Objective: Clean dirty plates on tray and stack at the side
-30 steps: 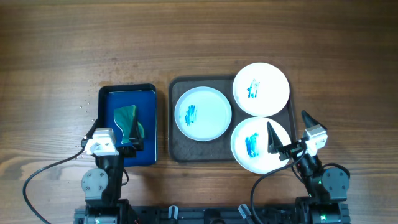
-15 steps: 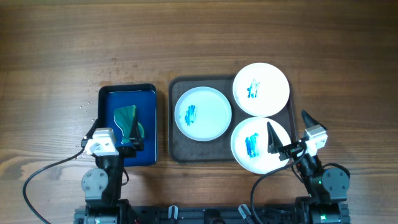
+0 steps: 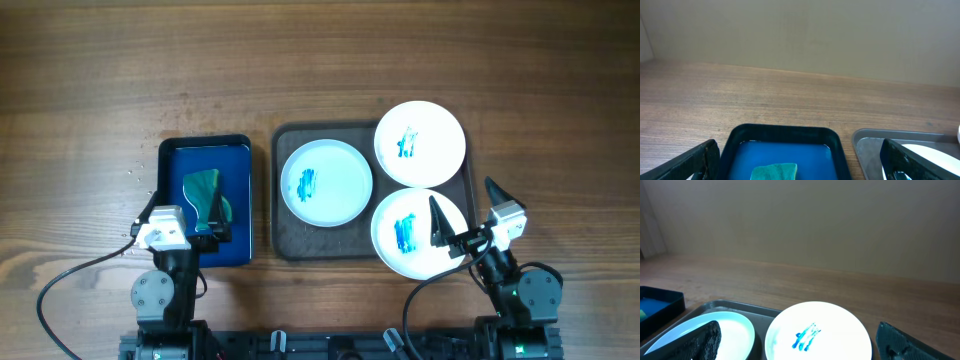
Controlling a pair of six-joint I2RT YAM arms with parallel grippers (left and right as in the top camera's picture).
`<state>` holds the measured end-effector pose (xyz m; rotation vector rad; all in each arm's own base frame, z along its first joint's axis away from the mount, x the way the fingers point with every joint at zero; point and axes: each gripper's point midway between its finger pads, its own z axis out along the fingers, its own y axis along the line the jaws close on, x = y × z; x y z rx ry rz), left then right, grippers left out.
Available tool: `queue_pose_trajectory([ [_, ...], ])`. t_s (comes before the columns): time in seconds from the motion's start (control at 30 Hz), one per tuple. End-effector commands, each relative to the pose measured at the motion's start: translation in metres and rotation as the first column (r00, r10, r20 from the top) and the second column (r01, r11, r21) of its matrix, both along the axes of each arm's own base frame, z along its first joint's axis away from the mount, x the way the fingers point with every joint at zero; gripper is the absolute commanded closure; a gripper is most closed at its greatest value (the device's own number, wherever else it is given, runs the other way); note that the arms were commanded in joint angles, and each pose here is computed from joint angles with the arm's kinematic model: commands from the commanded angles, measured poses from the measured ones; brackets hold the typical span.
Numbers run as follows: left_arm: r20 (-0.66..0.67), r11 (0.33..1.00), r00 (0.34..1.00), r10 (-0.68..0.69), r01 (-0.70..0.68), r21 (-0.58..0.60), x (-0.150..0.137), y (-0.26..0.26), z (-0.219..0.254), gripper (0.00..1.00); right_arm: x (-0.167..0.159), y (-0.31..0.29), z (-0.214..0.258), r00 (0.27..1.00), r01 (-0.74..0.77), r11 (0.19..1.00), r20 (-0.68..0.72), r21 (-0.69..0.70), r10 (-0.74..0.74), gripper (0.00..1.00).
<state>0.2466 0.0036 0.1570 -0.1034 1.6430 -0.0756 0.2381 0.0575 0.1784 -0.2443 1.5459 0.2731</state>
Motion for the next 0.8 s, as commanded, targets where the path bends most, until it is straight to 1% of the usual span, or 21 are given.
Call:
queue_pose_trajectory([
  [0.0, -0.031, 1.000, 0.999, -0.014, 0.013, -0.019, 0.001, -0.003, -0.007, 0.00, -0.001, 0.002, 0.001, 1.000, -0.010, 1.000, 0.012, -0.013, 0.010, 0.00],
  [0.1, -0.085, 0.999, 0.996, -0.035, 0.033, -0.023, 0.002, -0.007, -0.017, 0.00, -0.001, 0.002, 0.001, 1.000, -0.010, 1.000, 0.012, -0.013, 0.010, 0.00],
  [0.2, -0.169, 0.999, 0.985, -0.034, 0.030, -0.025, 0.001, -0.007, -0.021, 0.00, -0.001, 0.002, 0.001, 1.000, -0.010, 1.000, 0.012, -0.013, 0.010, 0.00],
  [0.37, -0.247, 0.999, 0.968, -0.034, 0.028, -0.029, 0.012, -0.007, 0.008, 0.00, -0.001, 0.002, 0.001, 1.000, -0.010, 1.000, 0.012, -0.013, 0.010, 0.00],
  [0.47, -0.384, 0.999, 0.923, -0.035, 0.024, -0.034, 0.023, -0.006, 0.022, 0.00, -0.001, 0.002, 0.001, 1.000, -0.010, 1.000, 0.012, -0.013, 0.010, 0.00],
  [0.57, -0.548, 0.998, 0.834, -0.060, 0.035, -0.055, 0.034, -0.010, 0.026, 0.00, -0.001, 0.002, 0.001, 1.000, -0.010, 1.000, 0.012, -0.013, 0.010, 0.00],
  [0.6, -0.609, 0.996, 0.789, -0.079, 0.045, -0.071, 0.040, -0.014, 0.027, 0.00, -0.001, 0.002, 0.001, 1.000, -0.010, 1.000, 0.012, -0.013, 0.010, 0.00],
  [0.63, -0.680, 0.993, 0.725, -0.108, 0.050, -0.104, 0.044, -0.019, 0.026, 0.00, -0.001, 0.002, 0.001, 1.000, -0.010, 1.000, 0.012, -0.013, 0.010, 0.00],
  [0.7, -0.763, 0.986, 0.634, -0.123, -0.007, -0.164, 0.048, -0.022, 0.024, 0.00, -0.001, 0.002, 0.001, 1.000, -0.010, 1.000, 0.012, -0.013, 0.010, 0.00],
  [0.77, -0.834, 0.969, 0.539, -0.115, -0.123, -0.214, 0.047, -0.022, 0.017, 0.00, -0.001, 0.002, 0.001, 1.000, -0.010, 1.000, 0.012, -0.013, 0.010, 0.00],
])
